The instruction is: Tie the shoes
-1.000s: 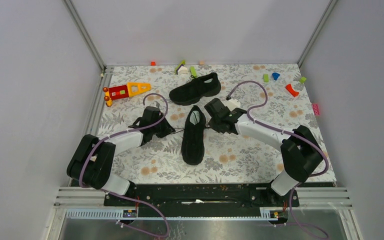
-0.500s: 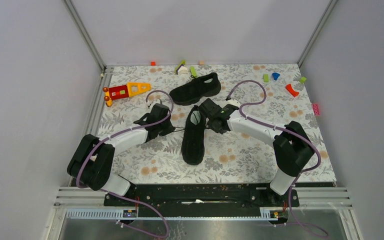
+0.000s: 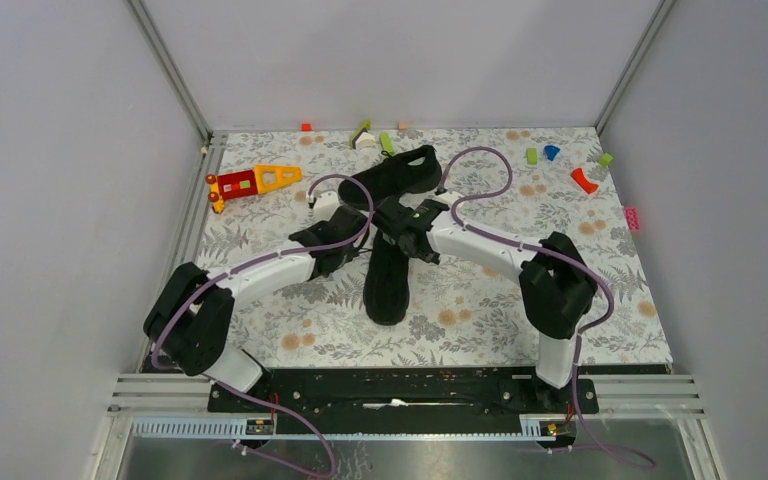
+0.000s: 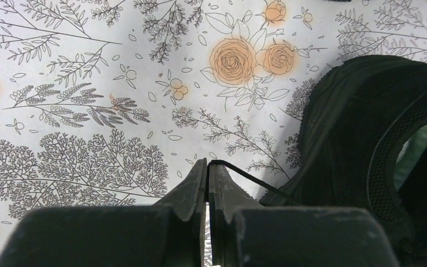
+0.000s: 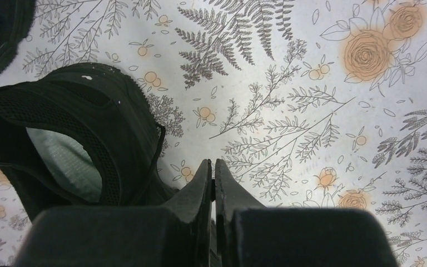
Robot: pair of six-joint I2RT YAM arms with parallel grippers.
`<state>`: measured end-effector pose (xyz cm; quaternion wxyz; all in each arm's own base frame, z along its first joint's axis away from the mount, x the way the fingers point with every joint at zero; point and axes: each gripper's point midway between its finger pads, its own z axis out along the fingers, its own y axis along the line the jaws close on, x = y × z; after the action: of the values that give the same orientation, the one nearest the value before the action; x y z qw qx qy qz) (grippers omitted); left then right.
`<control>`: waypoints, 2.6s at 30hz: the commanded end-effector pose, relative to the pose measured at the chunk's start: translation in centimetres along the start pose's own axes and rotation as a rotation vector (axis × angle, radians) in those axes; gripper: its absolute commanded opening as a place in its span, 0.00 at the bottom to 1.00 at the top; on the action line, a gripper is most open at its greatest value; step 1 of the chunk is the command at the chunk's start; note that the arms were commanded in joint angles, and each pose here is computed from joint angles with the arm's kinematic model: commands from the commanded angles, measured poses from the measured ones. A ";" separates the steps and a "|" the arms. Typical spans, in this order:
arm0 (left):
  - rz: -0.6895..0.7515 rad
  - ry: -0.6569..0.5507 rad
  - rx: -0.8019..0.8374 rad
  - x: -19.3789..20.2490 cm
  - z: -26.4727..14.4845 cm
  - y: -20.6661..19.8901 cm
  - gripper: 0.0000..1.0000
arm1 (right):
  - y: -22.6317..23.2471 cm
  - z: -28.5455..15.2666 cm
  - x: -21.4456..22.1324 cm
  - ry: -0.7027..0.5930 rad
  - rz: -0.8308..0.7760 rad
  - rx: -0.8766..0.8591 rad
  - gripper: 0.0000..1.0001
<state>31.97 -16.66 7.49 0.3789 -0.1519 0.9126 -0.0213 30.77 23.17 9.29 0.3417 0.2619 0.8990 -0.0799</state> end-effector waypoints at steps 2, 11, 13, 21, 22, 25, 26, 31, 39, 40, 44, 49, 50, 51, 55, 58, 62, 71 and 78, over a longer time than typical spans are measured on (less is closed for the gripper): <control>0.129 -0.085 -0.254 -1.3 0.2 4.6 0.00 | -4.7 0.2 -2.6 -0.125 -0.119 0.206 0.00; 0.173 -0.094 -0.294 -1.3 0.1 4.8 0.00 | -5.6 0.0 -3.2 -0.156 -0.118 0.249 0.00; 0.184 -0.101 -0.307 -1.5 0.0 4.9 0.00 | -5.8 0.0 -3.3 -0.158 -0.126 0.263 0.00; 0.200 -0.114 -0.332 -1.7 -0.2 5.1 0.00 | -5.8 -0.1 -3.4 -0.162 -0.126 0.273 0.00; 0.202 -0.114 -0.332 -1.7 -0.2 5.1 0.00 | -5.8 0.0 -3.4 -0.161 -0.127 0.275 0.00; 0.199 -0.108 -0.323 -1.6 -0.2 4.9 0.00 | -5.7 0.0 -3.4 -0.160 -0.130 0.275 0.00; 0.195 -0.105 -0.313 -1.5 -0.1 4.7 0.00 | -5.6 0.0 -3.4 -0.158 -0.130 0.271 0.00; 0.130 -0.021 -0.096 -0.9 -0.7 1.2 0.00 | -2.9 0.5 -2.5 -0.133 -0.112 0.048 0.00; 0.037 -0.065 0.172 -3.3 -4.3 -2.1 0.17 | 0.7 -1.1 -2.2 -0.106 -0.115 -0.262 0.10; 0.033 -0.070 0.187 -3.3 -4.6 -2.0 0.22 | 1.0 -1.3 -2.1 -0.099 -0.121 -0.294 0.15; 0.014 -0.060 0.251 -3.1 -5.3 -2.0 0.39 | 1.7 -2.6 -1.7 -0.079 -0.134 -0.414 0.44; 0.000 -0.035 0.415 -2.5 -7.2 -3.1 0.60 | 1.4 -4.3 -1.3 -0.058 -0.130 -0.566 0.64; -0.003 -0.034 0.449 -2.4 -7.6 -3.4 0.65 | 1.4 -4.6 -1.2 -0.049 -0.128 -0.602 0.66; -0.006 -0.031 0.483 -2.3 -7.9 -3.7 0.76 | 1.4 -4.9 -1.2 -0.044 -0.117 -0.638 0.70; -0.025 -0.056 0.612 -2.4 -9.6 -4.3 0.92 | 1.7 -6.0 -1.3 -0.030 -0.065 -0.812 0.77; -0.031 -0.080 0.681 -2.2 -10.4 -3.9 0.91 | 1.2 -6.3 -1.7 -0.034 -0.055 -0.912 0.79; -0.054 -0.198 0.634 -3.7 -10.8 -1.1 0.93 | -1.0 -7.2 -4.1 -0.133 -0.078 -0.973 0.85; -0.143 -0.601 0.344 -8.4 -11.8 7.2 0.99 | -10.8 -5.2 -11.2 -0.441 -0.145 -0.662 0.92; -0.087 -0.733 0.071 -9.3 -11.0 12.4 0.99 | -17.3 -0.9 -13.1 -0.515 -0.036 -0.433 0.94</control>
<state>26.66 -7.17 17.92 0.6403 -0.1331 0.7471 -0.1189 29.49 7.26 20.26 0.6050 0.1105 0.7788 0.1239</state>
